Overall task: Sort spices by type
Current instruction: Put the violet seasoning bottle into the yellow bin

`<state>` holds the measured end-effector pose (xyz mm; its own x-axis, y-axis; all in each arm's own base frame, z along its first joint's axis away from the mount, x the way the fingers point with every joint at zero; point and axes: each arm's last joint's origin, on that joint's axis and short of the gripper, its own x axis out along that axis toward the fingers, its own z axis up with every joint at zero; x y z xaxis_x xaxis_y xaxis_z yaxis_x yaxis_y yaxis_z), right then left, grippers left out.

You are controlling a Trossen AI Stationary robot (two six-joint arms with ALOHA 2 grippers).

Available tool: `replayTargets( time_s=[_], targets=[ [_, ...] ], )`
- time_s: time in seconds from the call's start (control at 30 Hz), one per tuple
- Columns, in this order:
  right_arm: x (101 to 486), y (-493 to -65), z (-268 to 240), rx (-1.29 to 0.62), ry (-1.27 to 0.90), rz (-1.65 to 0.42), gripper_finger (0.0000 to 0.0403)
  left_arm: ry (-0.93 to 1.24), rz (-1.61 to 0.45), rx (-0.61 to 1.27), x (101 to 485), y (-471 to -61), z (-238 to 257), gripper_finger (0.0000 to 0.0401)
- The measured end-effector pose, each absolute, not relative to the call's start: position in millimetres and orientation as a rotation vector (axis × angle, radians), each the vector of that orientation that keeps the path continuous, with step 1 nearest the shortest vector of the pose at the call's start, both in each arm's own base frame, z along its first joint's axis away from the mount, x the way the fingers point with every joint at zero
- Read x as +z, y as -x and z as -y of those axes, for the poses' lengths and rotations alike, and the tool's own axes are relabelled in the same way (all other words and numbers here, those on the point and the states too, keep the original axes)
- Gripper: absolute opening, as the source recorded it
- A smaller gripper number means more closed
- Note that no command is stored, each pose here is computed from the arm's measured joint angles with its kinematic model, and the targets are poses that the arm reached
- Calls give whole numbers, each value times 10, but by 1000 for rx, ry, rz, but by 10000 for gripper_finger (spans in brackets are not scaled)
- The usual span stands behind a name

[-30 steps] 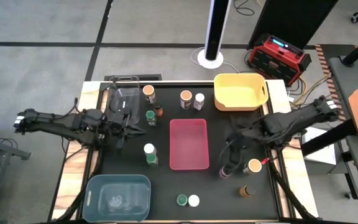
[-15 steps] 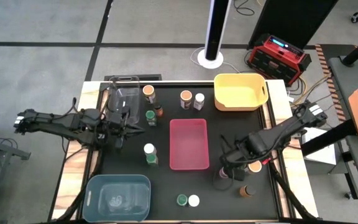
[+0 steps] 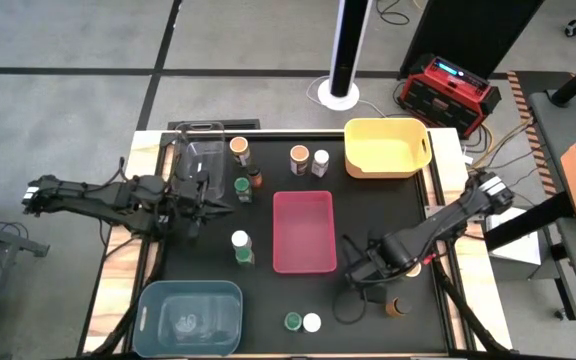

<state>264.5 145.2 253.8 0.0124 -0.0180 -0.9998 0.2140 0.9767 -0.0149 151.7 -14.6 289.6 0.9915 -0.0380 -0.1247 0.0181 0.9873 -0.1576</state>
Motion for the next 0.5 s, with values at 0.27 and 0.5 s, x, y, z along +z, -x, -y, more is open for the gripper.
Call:
replayTargets(
  time_s=[0.27, 0.5],
  targets=[
    [2379, -2727, -1499, -198, -144, -1586, 359, 153, -134, -28, 2889, -1519, 147, 0],
    [2285, -2769, -1523, -198, -126, -1602, 353, 144, -145, -27, 2874, -1540, 149, 0]
  ],
)
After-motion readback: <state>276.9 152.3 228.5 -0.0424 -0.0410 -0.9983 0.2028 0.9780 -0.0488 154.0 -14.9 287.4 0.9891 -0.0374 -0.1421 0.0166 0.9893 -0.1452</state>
